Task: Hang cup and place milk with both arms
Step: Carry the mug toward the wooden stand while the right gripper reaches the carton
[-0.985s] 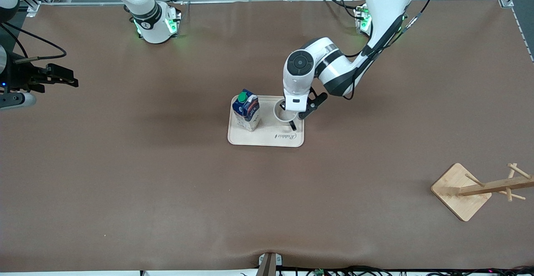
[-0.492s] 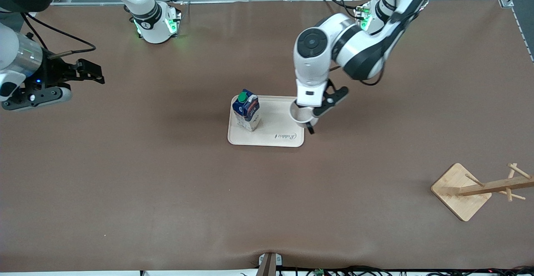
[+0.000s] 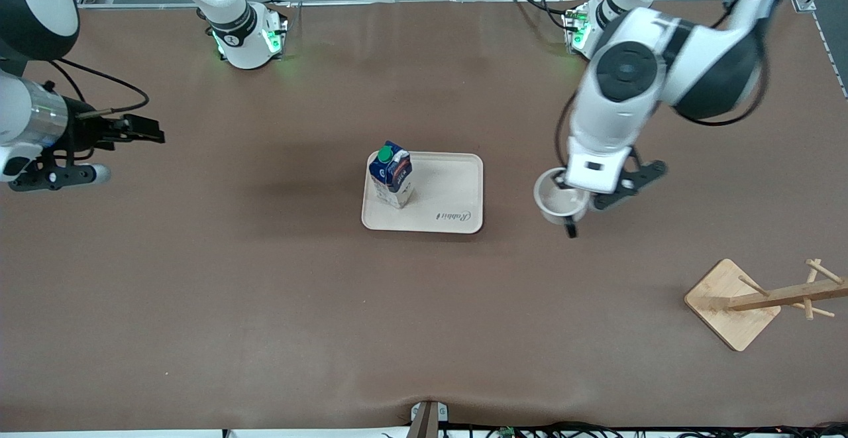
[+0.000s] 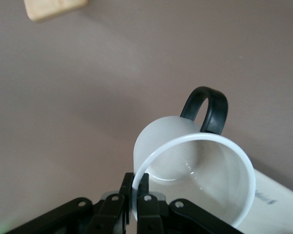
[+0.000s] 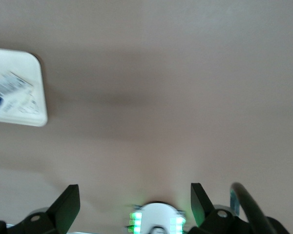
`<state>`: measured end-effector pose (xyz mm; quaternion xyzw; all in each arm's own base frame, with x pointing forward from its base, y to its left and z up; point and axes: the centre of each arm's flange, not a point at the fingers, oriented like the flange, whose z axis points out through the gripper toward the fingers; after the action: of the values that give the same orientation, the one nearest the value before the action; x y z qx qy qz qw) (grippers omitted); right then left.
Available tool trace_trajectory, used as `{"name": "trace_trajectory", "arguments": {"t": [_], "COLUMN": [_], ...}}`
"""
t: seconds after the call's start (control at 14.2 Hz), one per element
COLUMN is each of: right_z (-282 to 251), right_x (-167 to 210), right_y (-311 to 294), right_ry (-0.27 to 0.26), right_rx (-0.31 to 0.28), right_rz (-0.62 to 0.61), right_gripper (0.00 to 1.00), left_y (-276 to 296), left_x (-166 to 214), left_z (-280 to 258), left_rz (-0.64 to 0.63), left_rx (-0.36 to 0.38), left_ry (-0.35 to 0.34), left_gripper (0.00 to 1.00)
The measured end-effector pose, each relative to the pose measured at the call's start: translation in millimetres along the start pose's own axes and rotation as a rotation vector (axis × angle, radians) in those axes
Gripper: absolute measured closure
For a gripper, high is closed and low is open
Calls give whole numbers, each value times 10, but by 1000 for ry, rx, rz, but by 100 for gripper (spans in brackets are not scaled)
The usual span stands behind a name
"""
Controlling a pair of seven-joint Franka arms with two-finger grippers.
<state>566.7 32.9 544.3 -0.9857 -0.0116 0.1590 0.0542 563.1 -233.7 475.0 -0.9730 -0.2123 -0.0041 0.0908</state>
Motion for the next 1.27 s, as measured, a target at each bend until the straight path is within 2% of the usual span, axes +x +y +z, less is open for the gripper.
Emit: {"name": "trace_trajectory", "arguments": {"t": [0.14,0.28,0.56,0.7,0.91,0.98,1.13,1.27], "right_z": [293,572,1059,1418,1697,1733,1753,1726], "right_x": [167,312,186,103,-112,-186,-267,-253], "right_y": [-171,-441,-1384,-1873,-2551,-2734,-2966,-3061], "right_ry": [-53,-78,-125,-63,35,42,1,9], "right_rx": [58,77,-1,-10,19,40,134,207], "right_rz": [126,227,452,544,661,674,701,724], "right_gripper": [0,0,0,0,0,0,0,0], "left_y": [-364,-668,-1260,-1542,-2017,-2196,-2472,-2638], "left_x": [269,475,883,1072,1362,1466,1650,1809], "left_z": [-104,-190,-234,-245,-327,-330,-268,-157], "left_rz": [53,98,208,260,354,379,406,423], "left_rx": [13,19,12,3,-14,-20,-33,-50], "left_ry": [-26,-38,-42,-40,-20,-16,-19,-17], "left_gripper": [93,93,93,93,93,93,93,93]}}
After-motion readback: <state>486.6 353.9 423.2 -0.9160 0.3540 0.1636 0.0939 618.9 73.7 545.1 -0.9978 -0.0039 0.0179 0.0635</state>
